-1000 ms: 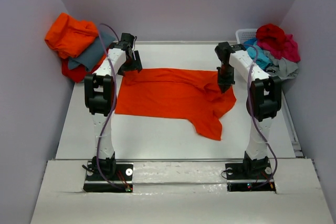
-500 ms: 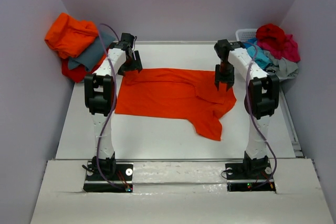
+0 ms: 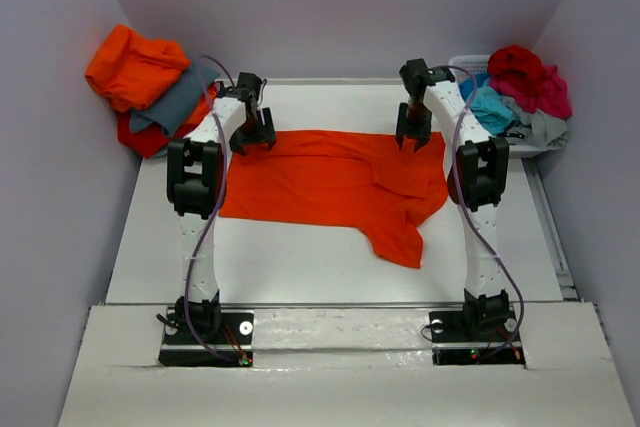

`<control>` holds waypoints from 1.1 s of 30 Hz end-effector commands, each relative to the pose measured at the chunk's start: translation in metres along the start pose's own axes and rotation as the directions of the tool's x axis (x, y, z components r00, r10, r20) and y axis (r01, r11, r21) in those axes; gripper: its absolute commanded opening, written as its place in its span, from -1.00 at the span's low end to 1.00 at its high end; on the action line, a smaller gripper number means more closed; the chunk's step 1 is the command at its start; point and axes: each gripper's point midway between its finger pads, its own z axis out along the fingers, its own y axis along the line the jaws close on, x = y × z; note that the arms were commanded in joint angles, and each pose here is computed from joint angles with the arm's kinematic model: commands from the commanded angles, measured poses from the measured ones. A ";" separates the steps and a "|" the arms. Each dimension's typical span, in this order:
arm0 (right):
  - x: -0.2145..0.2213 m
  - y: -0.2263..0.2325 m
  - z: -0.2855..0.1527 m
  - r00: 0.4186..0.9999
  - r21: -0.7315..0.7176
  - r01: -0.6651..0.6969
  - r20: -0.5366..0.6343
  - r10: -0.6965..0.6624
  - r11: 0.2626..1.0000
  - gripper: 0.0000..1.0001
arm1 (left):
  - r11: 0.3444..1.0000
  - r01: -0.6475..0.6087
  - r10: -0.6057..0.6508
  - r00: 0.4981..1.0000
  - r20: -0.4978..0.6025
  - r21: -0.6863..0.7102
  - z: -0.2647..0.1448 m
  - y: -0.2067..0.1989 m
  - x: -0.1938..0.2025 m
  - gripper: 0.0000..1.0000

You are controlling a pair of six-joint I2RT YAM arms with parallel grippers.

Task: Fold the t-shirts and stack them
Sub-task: Fold the tshirt

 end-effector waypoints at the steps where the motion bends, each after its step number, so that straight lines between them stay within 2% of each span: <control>1: 0.004 0.002 0.025 0.999 0.002 -0.011 -0.030 0.011 1.000 -0.05 | 1.000 -0.011 0.011 1.000 0.003 -0.027 -0.014 0.007 0.004 0.68; 14: 0.012 -0.007 0.074 0.993 0.029 -0.041 -0.107 0.044 0.999 -0.07 | 0.994 0.003 0.000 1.000 0.028 -0.106 -0.032 0.026 0.011 0.60; 19: 0.013 -0.012 0.089 0.987 0.029 -0.063 -0.145 0.067 0.998 -0.07 | 0.991 0.000 0.001 1.000 0.006 -0.133 -0.031 0.034 0.021 0.28; 20: 0.011 -0.011 0.089 0.988 0.027 -0.064 -0.140 0.067 0.998 -0.07 | 0.989 0.002 -0.002 1.000 -0.002 -0.149 -0.030 0.037 0.025 0.12; 23: 0.008 -0.015 0.092 0.987 0.025 -0.072 -0.142 0.075 0.997 -0.07 | 0.985 0.017 -0.019 1.000 -0.012 -0.171 -0.029 0.046 0.031 -0.13; 24: 0.007 -0.019 0.093 0.986 0.027 -0.081 -0.143 0.084 0.996 -0.07 | 0.985 0.017 -0.019 1.000 -0.011 -0.172 -0.029 0.047 0.032 -0.28; 29: 0.008 -0.024 0.096 0.985 0.030 -0.083 -0.151 0.087 0.996 -0.06 | 0.980 0.056 -0.059 0.998 -0.011 -0.190 -0.031 0.063 0.035 -0.69; 33: 0.006 -0.029 0.095 0.985 0.033 -0.086 -0.145 0.090 0.996 -0.06 | 0.977 0.071 -0.071 0.997 0.005 -0.203 -0.035 0.070 0.033 -0.77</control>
